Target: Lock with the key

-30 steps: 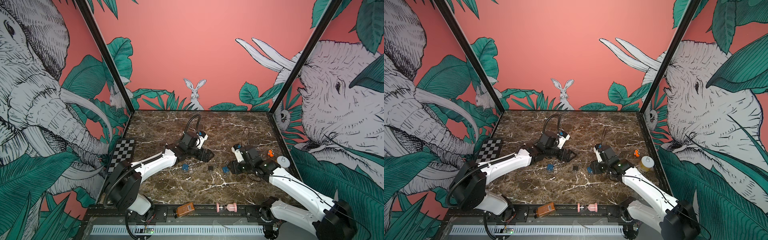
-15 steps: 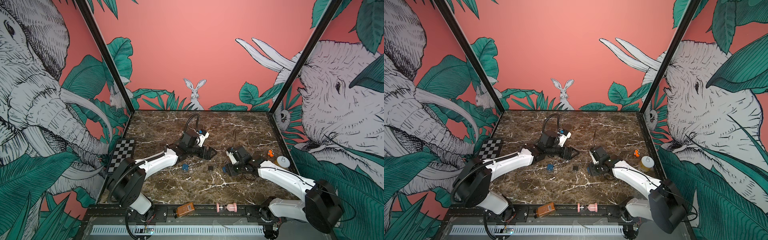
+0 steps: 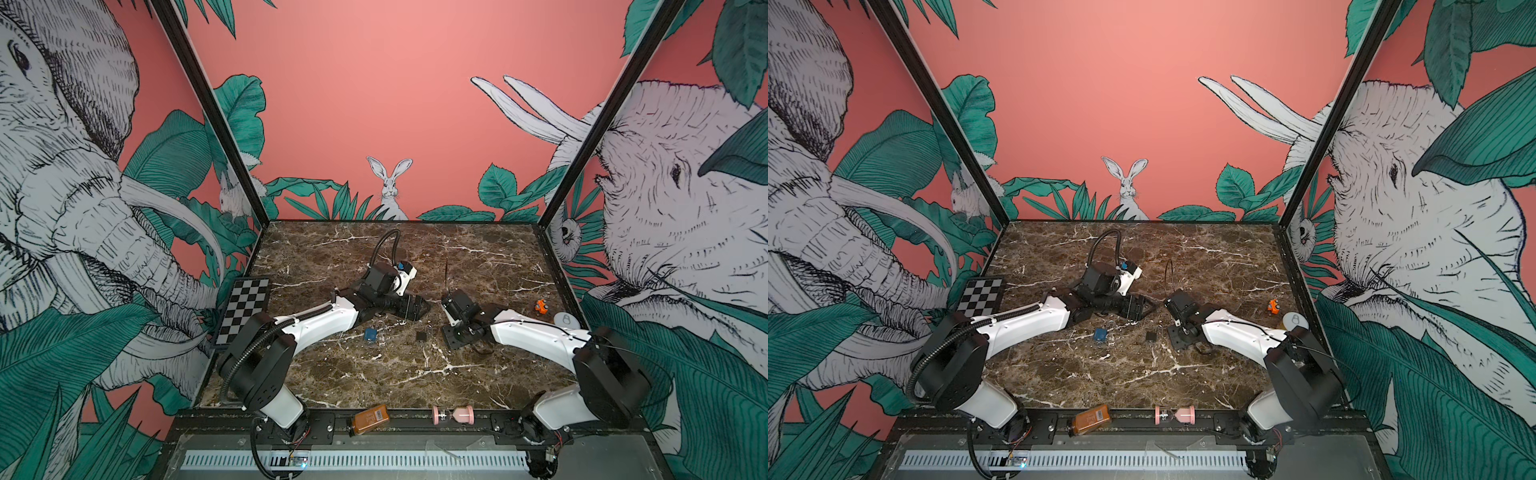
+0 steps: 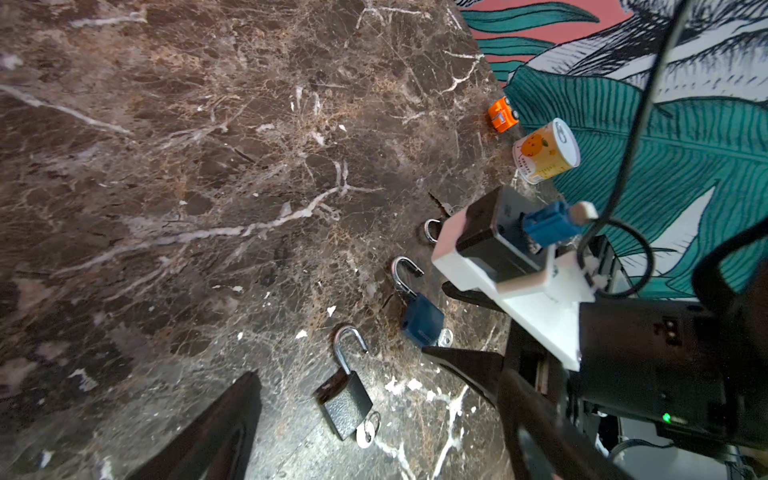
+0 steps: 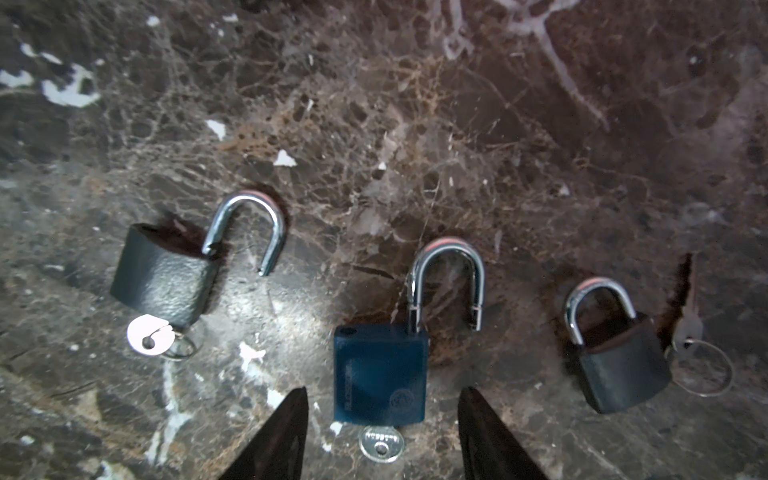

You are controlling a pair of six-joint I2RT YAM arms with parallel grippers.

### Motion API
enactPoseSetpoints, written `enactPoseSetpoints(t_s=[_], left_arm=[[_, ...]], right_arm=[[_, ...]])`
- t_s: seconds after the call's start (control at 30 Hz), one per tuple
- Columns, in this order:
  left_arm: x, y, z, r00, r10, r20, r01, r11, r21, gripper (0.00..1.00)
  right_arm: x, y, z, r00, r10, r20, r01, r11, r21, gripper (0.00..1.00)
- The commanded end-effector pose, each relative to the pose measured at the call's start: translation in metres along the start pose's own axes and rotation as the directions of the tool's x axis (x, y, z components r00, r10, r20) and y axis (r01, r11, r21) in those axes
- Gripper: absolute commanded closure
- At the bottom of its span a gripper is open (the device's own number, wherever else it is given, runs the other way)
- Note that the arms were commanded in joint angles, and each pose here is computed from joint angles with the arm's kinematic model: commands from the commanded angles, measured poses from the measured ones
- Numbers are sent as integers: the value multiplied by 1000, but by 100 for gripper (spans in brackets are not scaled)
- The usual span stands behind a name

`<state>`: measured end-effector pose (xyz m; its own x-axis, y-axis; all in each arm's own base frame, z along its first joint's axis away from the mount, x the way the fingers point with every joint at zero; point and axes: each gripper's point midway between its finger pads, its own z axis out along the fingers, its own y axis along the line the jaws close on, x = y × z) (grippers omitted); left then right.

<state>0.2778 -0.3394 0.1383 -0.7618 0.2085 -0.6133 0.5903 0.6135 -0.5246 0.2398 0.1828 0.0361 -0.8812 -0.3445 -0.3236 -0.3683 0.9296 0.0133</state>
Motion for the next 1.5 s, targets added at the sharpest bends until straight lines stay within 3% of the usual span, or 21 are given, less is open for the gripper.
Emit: enactPoseSetpoints(t_s=[0.0, 0.13, 0.23, 0.33, 0.6, 0.7, 0.87, 1.0, 1.2, 1.47], left_arm=[[-7, 7, -5, 1000, 14, 18, -13, 998, -57, 12], [-9, 18, -9, 999, -6, 43, 11, 992, -123, 12], [-4, -3, -7, 999, 49, -5, -49, 999, -2, 9], [-2, -9, -6, 999, 46, -4, -46, 998, 37, 8], [2, -7, -5, 999, 34, -11, -33, 999, 37, 8], [4, -6, -5, 999, 31, -15, -30, 999, 36, 8], [6, -6, -4, 999, 33, -15, -32, 999, 38, 7], [6, -4, -5, 999, 36, -19, -35, 999, 28, 7], [4, 8, -6, 1000, 26, -14, -26, 999, -38, 8], [8, 8, -2, 998, -15, -66, 13, 999, -36, 16]], right_arm=[[-4, -1, 3, 1000, 23, 10, -23, 999, 23, 43], [-3, -3, 7, 999, 37, 7, -37, 999, 35, 44], [-1, 1, 10, 999, 37, -3, -37, 999, 15, 45], [1, 5, 14, 999, 38, -17, -38, 999, -1, 46], [9, 3, 21, 997, 53, -60, -52, 999, 15, 53], [14, 4, 24, 995, 55, -85, -54, 998, 13, 62], [16, 6, 23, 995, 61, -81, -61, 998, -4, 63], [3, 16, 15, 999, 36, -9, -37, 997, -75, 64], [-26, 27, -8, 989, -85, 121, 100, 988, -122, 64], [-53, 54, -50, 917, -179, 357, 274, 932, -237, 66]])
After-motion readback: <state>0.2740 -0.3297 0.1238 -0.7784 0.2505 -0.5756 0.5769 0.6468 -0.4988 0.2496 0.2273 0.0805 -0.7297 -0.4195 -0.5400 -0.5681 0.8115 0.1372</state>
